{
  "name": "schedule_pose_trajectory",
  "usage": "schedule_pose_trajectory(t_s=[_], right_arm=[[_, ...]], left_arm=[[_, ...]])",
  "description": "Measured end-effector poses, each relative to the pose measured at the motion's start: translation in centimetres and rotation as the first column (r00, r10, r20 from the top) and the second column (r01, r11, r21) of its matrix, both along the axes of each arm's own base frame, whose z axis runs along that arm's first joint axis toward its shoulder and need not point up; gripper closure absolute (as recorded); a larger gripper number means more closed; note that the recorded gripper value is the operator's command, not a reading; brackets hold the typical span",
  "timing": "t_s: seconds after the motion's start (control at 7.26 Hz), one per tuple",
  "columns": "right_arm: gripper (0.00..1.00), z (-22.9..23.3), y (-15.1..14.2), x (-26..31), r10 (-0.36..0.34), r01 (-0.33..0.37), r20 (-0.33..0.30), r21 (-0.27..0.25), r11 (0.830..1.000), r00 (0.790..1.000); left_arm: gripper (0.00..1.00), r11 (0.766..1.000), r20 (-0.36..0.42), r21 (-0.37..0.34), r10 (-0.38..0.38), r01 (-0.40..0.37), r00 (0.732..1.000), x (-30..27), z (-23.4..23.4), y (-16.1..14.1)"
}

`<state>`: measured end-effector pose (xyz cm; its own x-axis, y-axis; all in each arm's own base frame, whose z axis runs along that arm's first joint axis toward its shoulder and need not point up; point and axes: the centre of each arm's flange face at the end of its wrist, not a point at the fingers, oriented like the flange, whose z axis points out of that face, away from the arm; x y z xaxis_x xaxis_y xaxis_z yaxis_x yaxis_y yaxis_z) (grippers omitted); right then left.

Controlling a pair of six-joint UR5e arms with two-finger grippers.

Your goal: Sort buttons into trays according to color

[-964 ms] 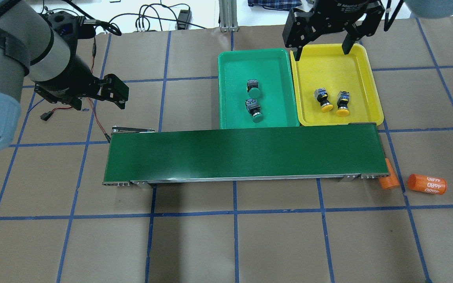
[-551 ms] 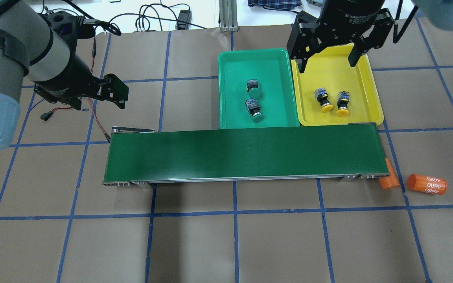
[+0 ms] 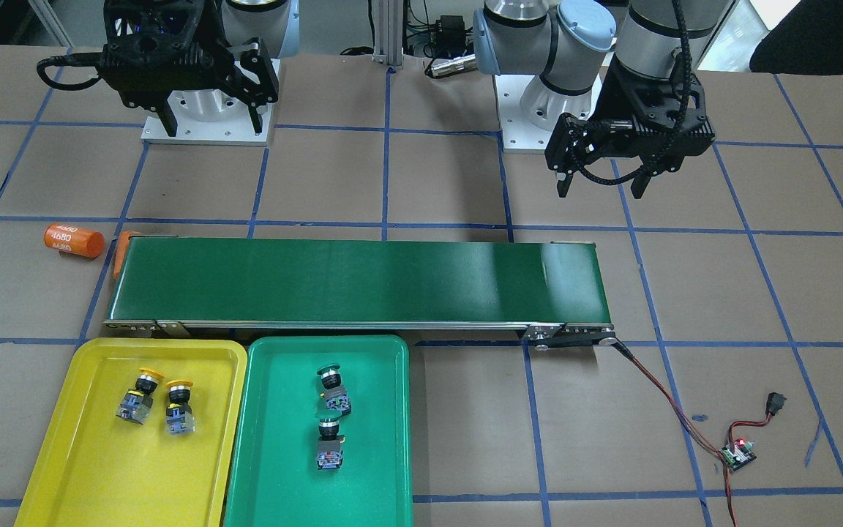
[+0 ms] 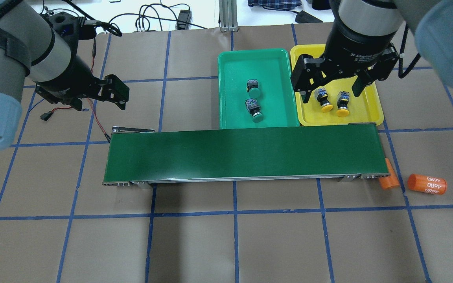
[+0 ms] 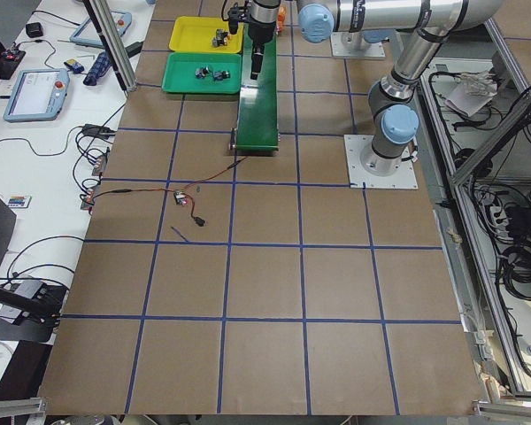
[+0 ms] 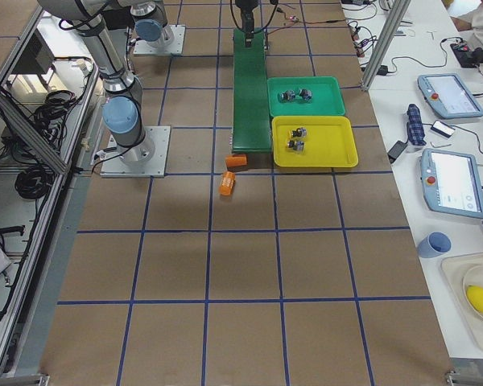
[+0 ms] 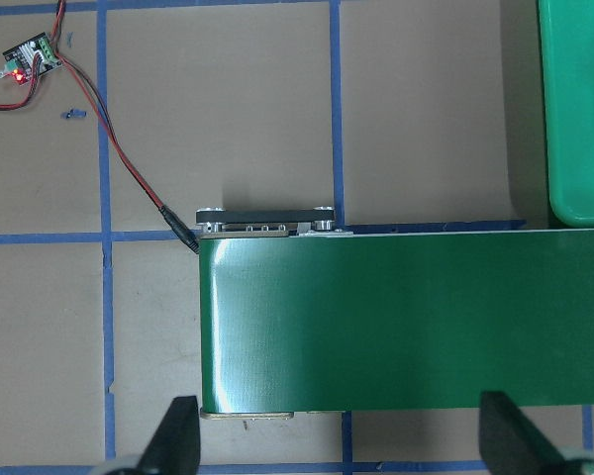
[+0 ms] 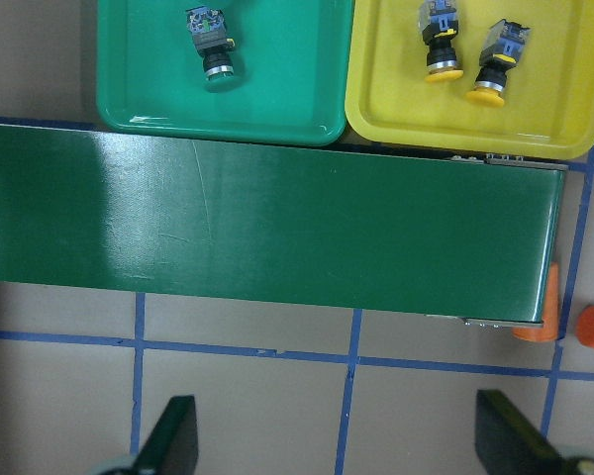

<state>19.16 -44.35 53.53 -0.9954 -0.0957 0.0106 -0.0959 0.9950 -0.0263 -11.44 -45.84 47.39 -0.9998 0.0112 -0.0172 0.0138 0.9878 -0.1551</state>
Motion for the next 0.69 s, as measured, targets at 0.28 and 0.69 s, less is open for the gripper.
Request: schedule_pose_trajectory(t_s=[0.28,0.69], right_arm=[[0.00,0.31,-0.15,-0.04,0.019,-0.019,-0.006,-0.028,0.999,1.000],[0.00,0.53,-0.27,0.04,0.061,-0.061,0.001,-0.037,0.997,0.998]], left_arm=[[0.00,1.000,0.001,0.006,0.000,0.000,1.000,0.01,-0.28,-0.18],[0.00,1.000,0.001,0.006,0.000,0.000,1.000,0.01,-0.32,-0.23]])
